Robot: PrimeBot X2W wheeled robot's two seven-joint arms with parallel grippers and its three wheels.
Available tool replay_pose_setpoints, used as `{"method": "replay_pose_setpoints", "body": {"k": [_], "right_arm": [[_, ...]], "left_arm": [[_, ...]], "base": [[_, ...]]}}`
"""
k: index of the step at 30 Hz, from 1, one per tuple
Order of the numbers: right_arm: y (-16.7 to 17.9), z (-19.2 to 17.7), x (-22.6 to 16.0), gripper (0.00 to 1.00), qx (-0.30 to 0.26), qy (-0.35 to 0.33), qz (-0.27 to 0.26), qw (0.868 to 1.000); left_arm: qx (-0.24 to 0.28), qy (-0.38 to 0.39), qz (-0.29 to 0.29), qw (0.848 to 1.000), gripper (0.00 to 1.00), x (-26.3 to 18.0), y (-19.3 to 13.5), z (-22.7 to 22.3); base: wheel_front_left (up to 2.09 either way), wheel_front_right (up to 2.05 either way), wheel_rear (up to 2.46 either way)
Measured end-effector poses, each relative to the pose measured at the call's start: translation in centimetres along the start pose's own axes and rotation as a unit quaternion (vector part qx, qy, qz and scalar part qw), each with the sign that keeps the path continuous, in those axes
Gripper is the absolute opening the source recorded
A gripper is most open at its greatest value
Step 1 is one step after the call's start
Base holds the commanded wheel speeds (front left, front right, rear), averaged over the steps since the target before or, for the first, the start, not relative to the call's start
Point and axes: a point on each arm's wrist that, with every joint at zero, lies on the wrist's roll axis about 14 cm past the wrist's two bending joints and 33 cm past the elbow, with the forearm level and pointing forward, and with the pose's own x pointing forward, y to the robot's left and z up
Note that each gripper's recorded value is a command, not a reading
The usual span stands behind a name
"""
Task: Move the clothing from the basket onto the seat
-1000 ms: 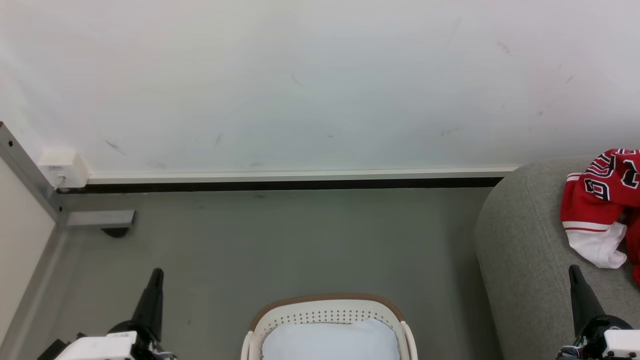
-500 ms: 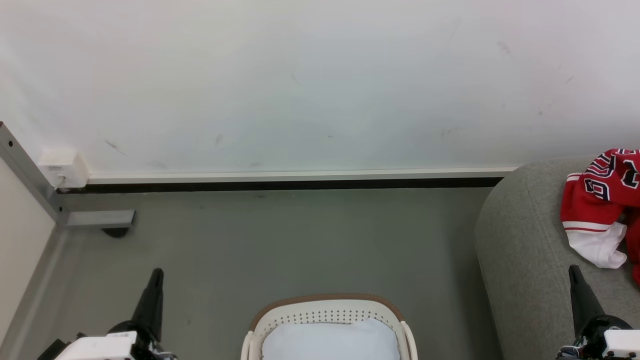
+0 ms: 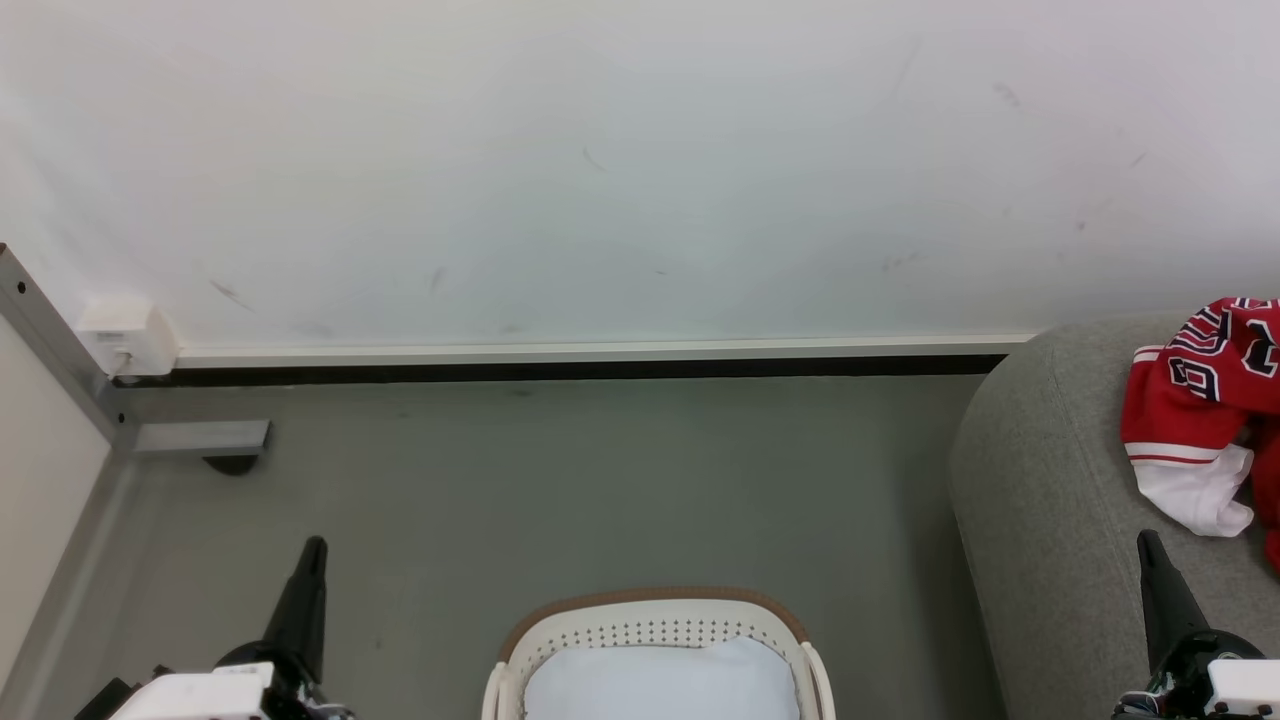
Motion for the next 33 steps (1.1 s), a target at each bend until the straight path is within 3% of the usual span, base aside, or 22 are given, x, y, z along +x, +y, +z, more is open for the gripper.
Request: {"method": "replay_pose_setpoints", "body": {"k": [33], "right_arm": [[0.0,0.01,0.0,0.0,0.0,0.0,0.0,1.0]], "left_arm": [[0.0,0.0,0.0,1.0,0.0,0.0,0.0,0.0]], "base": [[0.0,0.0,0.0]]}}
